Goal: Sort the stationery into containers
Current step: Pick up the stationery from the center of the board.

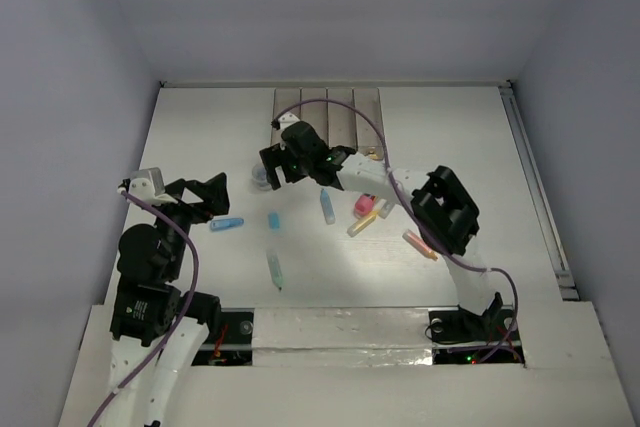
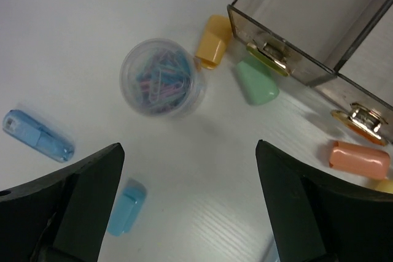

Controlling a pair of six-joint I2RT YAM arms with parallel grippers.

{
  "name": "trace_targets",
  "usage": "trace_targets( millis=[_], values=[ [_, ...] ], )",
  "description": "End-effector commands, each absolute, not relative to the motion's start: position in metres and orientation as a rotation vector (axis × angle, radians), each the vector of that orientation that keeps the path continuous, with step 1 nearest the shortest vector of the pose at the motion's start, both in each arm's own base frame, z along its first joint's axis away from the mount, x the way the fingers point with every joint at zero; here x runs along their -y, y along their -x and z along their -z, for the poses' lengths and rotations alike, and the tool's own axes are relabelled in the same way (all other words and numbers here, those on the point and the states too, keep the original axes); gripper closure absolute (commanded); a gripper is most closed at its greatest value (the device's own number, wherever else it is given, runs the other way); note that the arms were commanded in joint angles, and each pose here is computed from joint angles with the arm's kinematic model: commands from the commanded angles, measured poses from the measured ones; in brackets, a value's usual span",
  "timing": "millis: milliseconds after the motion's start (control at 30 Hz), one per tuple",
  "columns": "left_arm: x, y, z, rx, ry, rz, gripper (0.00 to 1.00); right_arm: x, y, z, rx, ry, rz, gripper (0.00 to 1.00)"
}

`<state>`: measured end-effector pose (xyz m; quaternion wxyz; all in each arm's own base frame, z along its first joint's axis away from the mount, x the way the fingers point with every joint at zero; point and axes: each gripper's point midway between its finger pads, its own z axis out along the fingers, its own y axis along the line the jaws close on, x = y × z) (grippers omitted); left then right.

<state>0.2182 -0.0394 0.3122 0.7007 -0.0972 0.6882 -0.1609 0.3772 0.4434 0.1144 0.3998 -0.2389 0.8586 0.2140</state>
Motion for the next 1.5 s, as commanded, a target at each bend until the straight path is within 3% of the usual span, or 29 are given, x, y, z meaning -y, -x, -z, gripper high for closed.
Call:
trace_targets(
  millis=[0,467,1133,1200,1233,1300,1333,1400,1467],
  values=[
    [0.042,-0.219,-0.319,-1.504,0.203,0.372,0.01,-0.462,-0.386,-0.125,-2.132,0.634,-0.551,0.06],
    [0.045,-0.217,-0.319,-1.501,0.187,0.386,0.01,-0.499,-0.396,-0.090,-2.108,0.711,-0.483,0.07],
    [0.055,-0.216,-0.319,-1.501,0.140,0.428,0.01,-0.526,-0.412,-0.097,-1.982,0.715,-0.447,0.12],
    [0.056,-0.216,-0.320,-1.499,0.138,0.430,0.01,-0.530,-0.408,-0.100,-1.972,0.723,-0.448,0.16],
    [0.056,-0.216,-0.318,-1.504,0.136,0.429,0.01,-0.529,-0.408,-0.099,-1.974,0.726,-0.446,0.24],
    [0.056,-0.216,-0.319,-1.501,0.135,0.430,0.01,-0.528,-0.408,-0.099,-1.973,0.723,-0.441,0.26],
    [0.056,-0.215,-0.320,-1.498,0.133,0.432,0.01,-0.527,-0.408,-0.098,-1.975,0.721,-0.437,0.40],
    [0.057,-0.215,-0.319,-1.500,0.132,0.433,0.01,-0.531,-0.403,-0.105,-1.966,0.723,-0.450,0.56],
    [0.057,-0.215,-0.320,-1.499,0.132,0.433,0.01,-0.531,-0.404,-0.109,-1.959,0.715,-0.451,0.58]
  ],
)
